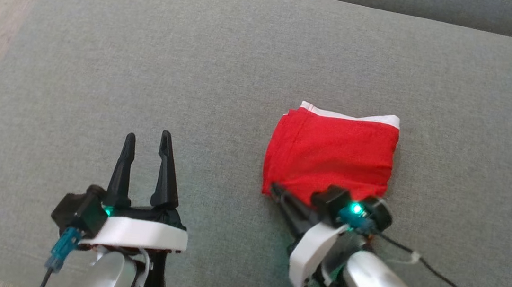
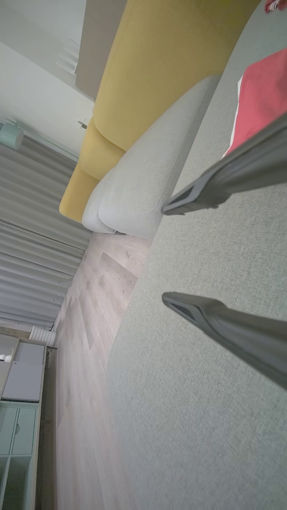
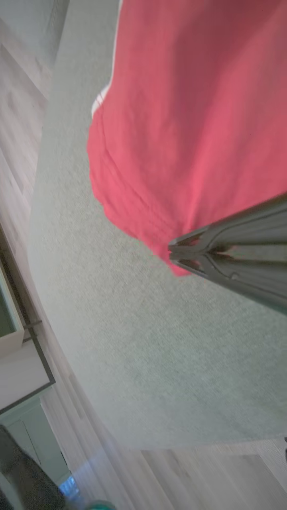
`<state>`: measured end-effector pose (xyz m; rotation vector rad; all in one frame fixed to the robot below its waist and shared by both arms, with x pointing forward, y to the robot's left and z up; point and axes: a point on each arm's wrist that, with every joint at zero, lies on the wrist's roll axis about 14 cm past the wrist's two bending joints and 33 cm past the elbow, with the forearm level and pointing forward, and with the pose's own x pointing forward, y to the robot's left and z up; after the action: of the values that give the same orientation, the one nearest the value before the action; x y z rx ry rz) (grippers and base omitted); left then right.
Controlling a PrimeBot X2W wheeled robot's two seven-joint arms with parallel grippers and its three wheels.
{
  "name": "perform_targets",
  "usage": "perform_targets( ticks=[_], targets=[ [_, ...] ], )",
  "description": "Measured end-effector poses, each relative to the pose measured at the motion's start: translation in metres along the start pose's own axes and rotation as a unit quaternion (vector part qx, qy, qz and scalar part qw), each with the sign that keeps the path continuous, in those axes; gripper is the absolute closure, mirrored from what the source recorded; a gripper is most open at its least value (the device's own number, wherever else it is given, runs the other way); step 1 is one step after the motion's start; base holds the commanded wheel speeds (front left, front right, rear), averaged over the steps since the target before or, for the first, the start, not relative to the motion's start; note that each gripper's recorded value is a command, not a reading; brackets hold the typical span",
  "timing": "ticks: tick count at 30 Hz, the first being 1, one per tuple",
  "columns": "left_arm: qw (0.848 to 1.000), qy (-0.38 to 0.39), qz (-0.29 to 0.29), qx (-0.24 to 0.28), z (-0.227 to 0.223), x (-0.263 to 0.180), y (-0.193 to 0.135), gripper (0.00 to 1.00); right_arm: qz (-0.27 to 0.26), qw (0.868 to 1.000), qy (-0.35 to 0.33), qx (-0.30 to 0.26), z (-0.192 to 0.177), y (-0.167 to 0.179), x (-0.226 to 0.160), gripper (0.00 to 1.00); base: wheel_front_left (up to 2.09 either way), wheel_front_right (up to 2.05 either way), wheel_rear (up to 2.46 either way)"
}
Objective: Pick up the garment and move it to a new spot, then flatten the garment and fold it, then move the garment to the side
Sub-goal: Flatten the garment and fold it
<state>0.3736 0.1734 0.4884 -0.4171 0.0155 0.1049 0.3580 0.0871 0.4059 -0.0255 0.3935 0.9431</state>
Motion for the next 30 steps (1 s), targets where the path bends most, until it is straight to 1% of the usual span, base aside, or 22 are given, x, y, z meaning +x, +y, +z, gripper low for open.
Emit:
perform_targets(
  ticks=[4, 6, 7, 8, 9, 10, 11, 15, 19, 21, 26, 30],
  targets=[
    [1.000, -0.004, 0.003, 0.001, 0.003, -0.001, 0.002, 0.00, 0.021, 0.999, 0.026, -0.011, -0.013, 0.012, 0.002, 1.00, 0.00, 0.00, 0.00],
    [1.000, -0.004, 0.004, 0.001, 0.003, -0.001, 0.003, 0.00, 0.023, 1.000, 0.019, -0.009, -0.010, 0.013, 0.002, 1.00, 0.00, 0.00, 0.00],
    [1.000, -0.003, 0.004, 0.001, 0.003, -0.001, 0.003, 0.00, 0.022, 1.000, 0.010, -0.008, -0.006, 0.012, 0.003, 0.98, 0.00, 0.00, 0.00],
    [1.000, -0.003, 0.003, 0.001, 0.002, -0.001, 0.003, 0.00, 0.021, 1.000, -0.003, -0.010, 0.000, 0.010, 0.003, 0.83, 0.00, 0.00, 0.00],
    [1.000, -0.002, 0.003, 0.001, 0.002, -0.001, 0.002, 0.00, 0.018, 1.000, -0.017, -0.011, 0.007, 0.008, 0.003, 0.44, 0.00, 0.00, 0.00],
    [1.000, -0.001, 0.003, 0.001, 0.001, -0.002, 0.002, 0.00, 0.014, 0.999, -0.030, -0.012, 0.014, 0.005, 0.003, 0.00, 0.00, 0.00, 0.00],
    [1.000, -0.001, 0.003, 0.001, 0.001, -0.002, 0.002, 0.00, 0.014, 0.999, -0.030, -0.012, 0.014, 0.005, 0.003, 0.00, 0.00, 0.00, 0.00],
    [1.000, 0.003, -0.005, 0.006, -0.001, -0.002, 0.000, 0.00, -0.016, 0.996, -0.093, -0.007, 0.046, -0.013, -0.004, 0.00, 0.00, 0.00, 0.00],
    [1.000, 0.002, -0.022, 0.017, 0.000, 0.000, -0.005, 0.00, -0.079, 0.984, -0.159, 0.006, 0.080, -0.051, -0.023, 0.00, 0.00, 0.00, 0.00],
    [0.999, 0.002, -0.033, 0.018, 0.000, 0.001, -0.011, 0.00, -0.117, 0.976, -0.184, 0.018, 0.088, -0.072, -0.039, 0.00, 0.00, 0.00, 0.00],
    [0.999, 0.005, -0.050, 0.020, -0.003, 0.003, -0.022, 0.00, -0.217, 0.953, -0.203, 0.058, 0.073, -0.114, -0.090, 0.00, 0.00, 0.00, 0.00],
    [0.998, 0.008, -0.059, 0.022, -0.006, 0.003, -0.028, 0.00, -0.264, 0.939, -0.210, 0.070, 0.063, -0.126, -0.122, 0.00, 0.00, 0.00, 0.00]
  ],
)
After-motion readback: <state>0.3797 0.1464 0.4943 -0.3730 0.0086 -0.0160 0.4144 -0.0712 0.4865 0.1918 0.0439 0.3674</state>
